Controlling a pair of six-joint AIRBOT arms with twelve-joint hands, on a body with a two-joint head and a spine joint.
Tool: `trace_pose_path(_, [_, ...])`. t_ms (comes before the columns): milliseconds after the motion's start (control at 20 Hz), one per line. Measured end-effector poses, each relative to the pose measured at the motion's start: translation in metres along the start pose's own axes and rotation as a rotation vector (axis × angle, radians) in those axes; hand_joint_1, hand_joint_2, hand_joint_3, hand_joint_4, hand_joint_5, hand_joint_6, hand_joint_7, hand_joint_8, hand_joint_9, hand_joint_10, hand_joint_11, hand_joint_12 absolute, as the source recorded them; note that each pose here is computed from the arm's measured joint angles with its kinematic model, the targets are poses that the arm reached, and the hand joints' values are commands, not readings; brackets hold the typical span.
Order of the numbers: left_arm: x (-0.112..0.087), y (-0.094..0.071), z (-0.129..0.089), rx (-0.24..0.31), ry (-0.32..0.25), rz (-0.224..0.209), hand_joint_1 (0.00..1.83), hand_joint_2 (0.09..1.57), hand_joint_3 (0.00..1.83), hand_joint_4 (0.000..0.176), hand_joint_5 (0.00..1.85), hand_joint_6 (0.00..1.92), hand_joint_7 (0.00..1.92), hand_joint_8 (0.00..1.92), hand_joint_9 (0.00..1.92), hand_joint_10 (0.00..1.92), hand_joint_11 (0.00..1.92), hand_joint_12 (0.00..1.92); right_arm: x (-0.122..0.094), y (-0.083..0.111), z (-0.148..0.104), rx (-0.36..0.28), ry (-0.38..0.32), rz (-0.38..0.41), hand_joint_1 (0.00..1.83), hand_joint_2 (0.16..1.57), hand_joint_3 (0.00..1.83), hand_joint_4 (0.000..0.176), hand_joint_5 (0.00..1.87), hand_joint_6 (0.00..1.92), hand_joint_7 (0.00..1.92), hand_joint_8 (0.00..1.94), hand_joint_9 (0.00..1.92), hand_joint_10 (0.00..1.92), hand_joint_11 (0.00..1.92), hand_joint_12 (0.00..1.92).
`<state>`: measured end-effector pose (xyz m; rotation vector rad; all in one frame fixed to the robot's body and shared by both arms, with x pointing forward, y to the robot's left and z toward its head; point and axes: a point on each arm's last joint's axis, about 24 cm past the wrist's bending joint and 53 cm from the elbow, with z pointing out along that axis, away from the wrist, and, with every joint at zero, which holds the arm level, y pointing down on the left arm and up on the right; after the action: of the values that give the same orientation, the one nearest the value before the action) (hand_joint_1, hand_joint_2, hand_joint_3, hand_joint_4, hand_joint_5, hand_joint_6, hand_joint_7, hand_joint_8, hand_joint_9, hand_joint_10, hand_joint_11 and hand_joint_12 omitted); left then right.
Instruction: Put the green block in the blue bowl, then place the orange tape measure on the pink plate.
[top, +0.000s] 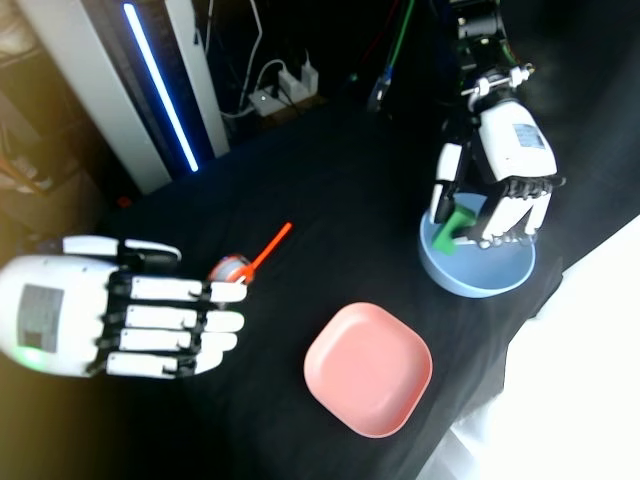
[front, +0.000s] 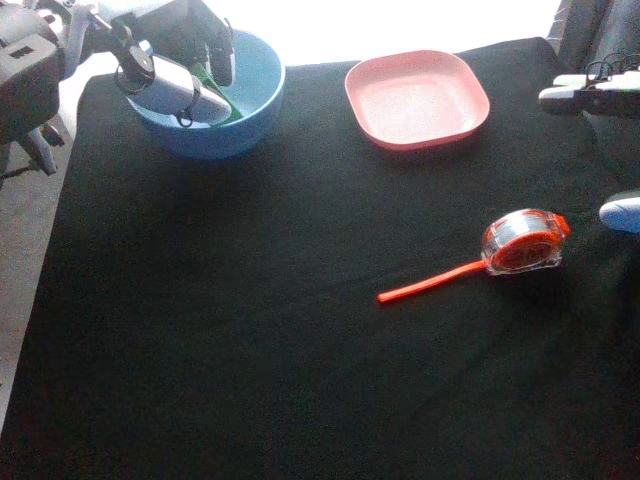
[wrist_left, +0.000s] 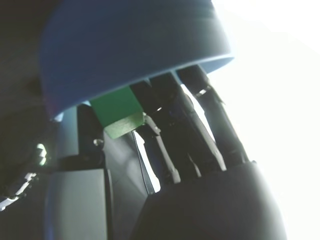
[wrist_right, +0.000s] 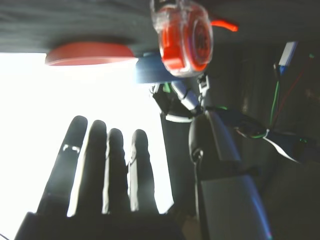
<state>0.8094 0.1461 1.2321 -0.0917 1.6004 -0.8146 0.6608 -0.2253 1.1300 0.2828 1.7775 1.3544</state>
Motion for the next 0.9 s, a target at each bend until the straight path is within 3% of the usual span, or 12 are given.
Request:
trace_pose_path(150, [0.005,-0.001,-0.004,0.006,0.012,0.007,0.91,1.07,0.00,0.000,0.80,0.00,0.93,0.00,1.02,0.00,0.53,1.40,0.000,0.001,0.000,-0.003,0.000,0.000,0.79,1.14,0.00,0.032,0.31,0.00,0.23,0.00,0.27,0.00,0.00,0.89])
trace_pose_path(250, [0.005,-0.009,-0.008,0.033,0.006,0.016,0.73,1.05,0.00,0.064,0.52,0.00,0.67,0.00,0.75,0.00,0.30,1.27,0.000,0.000,0.000,-0.001,0.001,0.000,0.81,1.13,0.00,0.034,0.30,0.00,0.22,0.00,0.22,0.00,0.00,0.74])
trace_pose_path(300, [0.004,-0.014,-0.011,0.050,0.002,0.027,0.66,1.03,0.00,0.076,0.43,0.00,0.58,0.00,0.66,0.00,0.25,1.15,0.000,0.000,0.000,0.000,0.001,0.000,0.80,1.13,0.00,0.040,0.30,0.00,0.21,0.00,0.22,0.00,0.00,0.72])
trace_pose_path(350, [0.002,-0.019,-0.014,0.066,-0.005,0.030,0.63,1.03,0.00,0.111,0.33,0.00,0.46,0.00,0.54,0.00,0.18,1.01,0.000,0.000,0.000,-0.001,0.000,0.001,0.82,1.12,0.00,0.060,0.29,0.00,0.19,0.00,0.22,0.00,0.00,0.75])
trace_pose_path(400, [0.000,-0.023,-0.018,0.082,-0.015,0.030,0.60,1.02,0.00,0.138,0.29,0.00,0.40,0.00,0.47,0.00,0.13,0.97,0.000,0.000,0.000,-0.001,0.001,0.001,0.81,1.12,0.00,0.069,0.28,0.00,0.18,0.00,0.21,0.00,0.00,0.74])
trace_pose_path(450, [-0.003,-0.027,-0.027,0.111,-0.033,0.034,0.63,1.01,0.00,0.168,0.30,0.00,0.35,0.00,0.40,0.00,0.05,1.00,0.000,0.000,0.000,-0.002,0.001,0.002,0.84,1.10,0.00,0.097,0.28,0.00,0.16,0.00,0.21,0.00,0.00,0.75])
trace_pose_path(500, [-0.002,-0.032,-0.039,0.143,-0.047,0.032,0.64,1.01,0.00,0.174,0.29,0.00,0.32,0.00,0.36,0.00,0.01,1.02,0.000,0.000,0.000,-0.002,0.001,0.003,0.86,1.10,0.00,0.098,0.28,0.00,0.16,0.00,0.21,0.00,0.00,0.75])
trace_pose_path(550, [0.001,-0.033,-0.050,0.164,-0.053,0.030,0.64,1.02,0.00,0.173,0.28,0.00,0.27,0.00,0.27,0.00,0.00,0.84,0.000,0.000,0.000,0.000,0.000,0.004,0.82,1.09,0.00,0.104,0.28,0.00,0.17,0.00,0.20,0.00,0.00,0.75])
trace_pose_path(600, [0.005,-0.034,-0.060,0.180,-0.055,0.026,0.62,1.01,0.00,0.175,0.26,0.00,0.24,0.00,0.23,0.01,0.00,0.72,0.000,0.000,0.000,0.000,0.000,0.009,0.82,1.08,0.00,0.089,0.28,0.00,0.17,0.00,0.18,0.00,0.00,0.67])
trace_pose_path(750, [0.005,-0.042,-0.092,0.248,-0.075,-0.001,0.63,0.96,0.00,0.175,0.23,0.00,0.17,0.00,0.13,0.00,0.00,0.38,0.002,0.001,0.000,-0.006,0.013,0.019,0.81,1.06,0.00,0.101,0.31,0.00,0.17,0.00,0.16,0.00,0.00,0.58])
trace_pose_path(850, [0.007,-0.042,-0.121,0.281,-0.073,-0.008,0.65,0.93,0.00,0.117,0.28,0.01,0.15,0.01,0.10,0.00,0.00,0.31,0.005,0.002,0.000,-0.007,0.029,0.015,0.82,1.04,0.00,0.064,0.36,0.01,0.22,0.01,0.19,0.01,0.00,0.60])
trace_pose_path(900, [0.011,-0.041,-0.129,0.281,-0.060,-0.005,0.65,0.93,0.00,0.117,0.28,0.01,0.15,0.01,0.10,0.00,0.00,0.31,0.006,0.002,0.000,-0.008,0.034,0.013,0.82,1.04,0.00,0.064,0.36,0.01,0.22,0.01,0.19,0.01,0.00,0.60])
